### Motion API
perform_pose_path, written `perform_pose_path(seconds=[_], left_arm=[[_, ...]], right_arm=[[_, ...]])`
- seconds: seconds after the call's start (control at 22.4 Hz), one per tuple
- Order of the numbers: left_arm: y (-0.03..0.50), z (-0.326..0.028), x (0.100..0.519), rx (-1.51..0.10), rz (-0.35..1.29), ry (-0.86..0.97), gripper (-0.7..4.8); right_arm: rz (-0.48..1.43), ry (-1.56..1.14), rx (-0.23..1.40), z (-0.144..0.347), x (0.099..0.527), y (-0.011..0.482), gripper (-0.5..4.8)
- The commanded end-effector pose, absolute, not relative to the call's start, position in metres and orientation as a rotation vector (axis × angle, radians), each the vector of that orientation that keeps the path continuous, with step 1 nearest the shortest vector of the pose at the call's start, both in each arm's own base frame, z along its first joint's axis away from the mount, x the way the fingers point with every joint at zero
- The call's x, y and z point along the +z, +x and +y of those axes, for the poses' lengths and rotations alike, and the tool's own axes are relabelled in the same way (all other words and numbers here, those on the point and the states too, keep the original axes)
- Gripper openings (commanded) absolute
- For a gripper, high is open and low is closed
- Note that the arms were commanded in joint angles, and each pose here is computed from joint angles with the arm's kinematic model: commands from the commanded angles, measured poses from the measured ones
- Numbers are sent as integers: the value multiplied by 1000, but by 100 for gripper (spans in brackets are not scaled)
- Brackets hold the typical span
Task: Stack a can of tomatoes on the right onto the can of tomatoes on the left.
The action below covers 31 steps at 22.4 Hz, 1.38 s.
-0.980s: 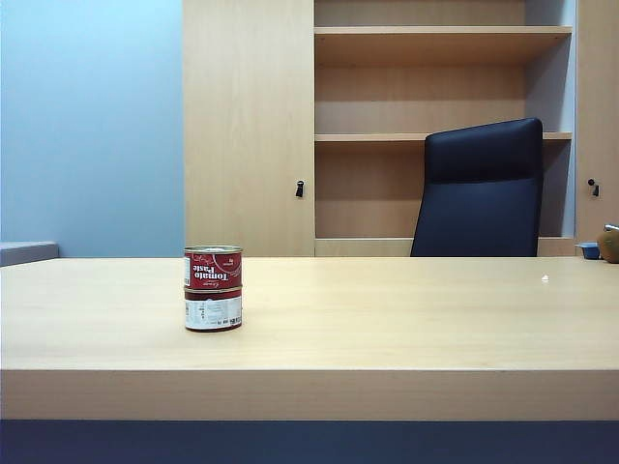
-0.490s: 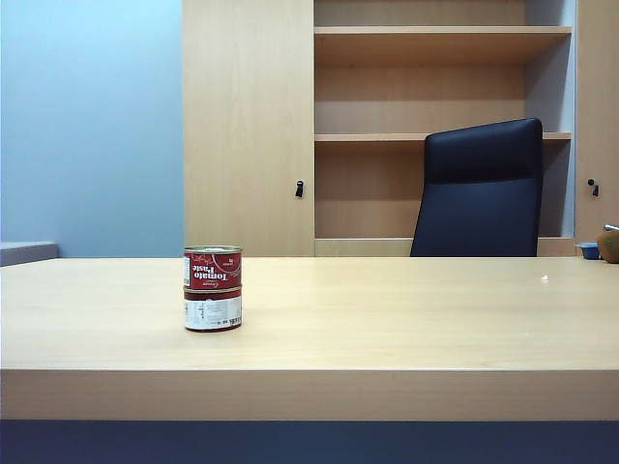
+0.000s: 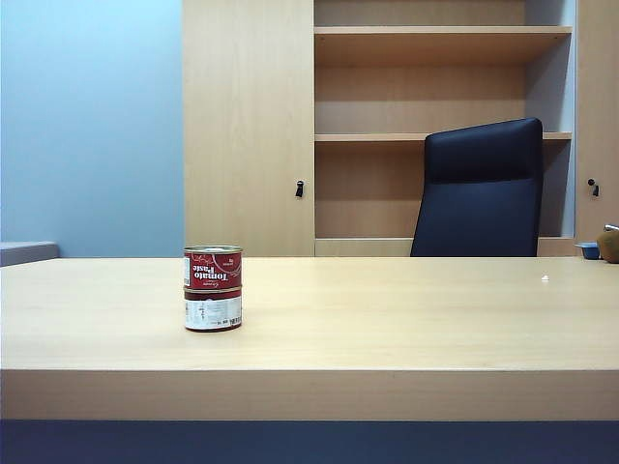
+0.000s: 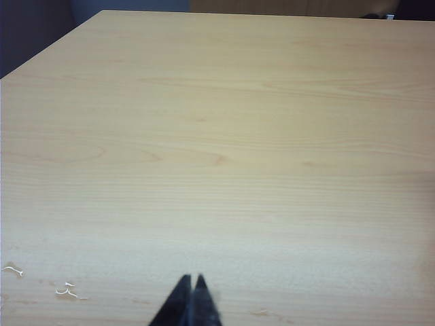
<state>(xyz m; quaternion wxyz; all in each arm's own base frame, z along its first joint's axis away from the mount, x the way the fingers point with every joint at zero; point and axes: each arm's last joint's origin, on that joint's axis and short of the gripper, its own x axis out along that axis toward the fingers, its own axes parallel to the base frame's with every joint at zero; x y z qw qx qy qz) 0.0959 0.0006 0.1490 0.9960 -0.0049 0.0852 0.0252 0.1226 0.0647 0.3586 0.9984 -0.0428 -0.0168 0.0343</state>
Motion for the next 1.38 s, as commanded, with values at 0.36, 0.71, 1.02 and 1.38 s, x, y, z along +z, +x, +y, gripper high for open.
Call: perform_pose_path(seconds=[0.36, 0.71, 1.02, 1.38], left_arm=[[96, 1, 149, 52, 173, -8, -5], [96, 1, 149, 52, 173, -8, -5], [96, 1, 149, 52, 173, -8, -5], [96, 1, 149, 52, 174, -8, -5]], right_arm=[[-49, -77, 66, 64, 361, 121, -5], [-66, -65, 54, 56, 363, 114, -5], [-306, -57, 109, 21, 328, 102, -5], [-358, -68, -91, -1, 232, 80, -5]])
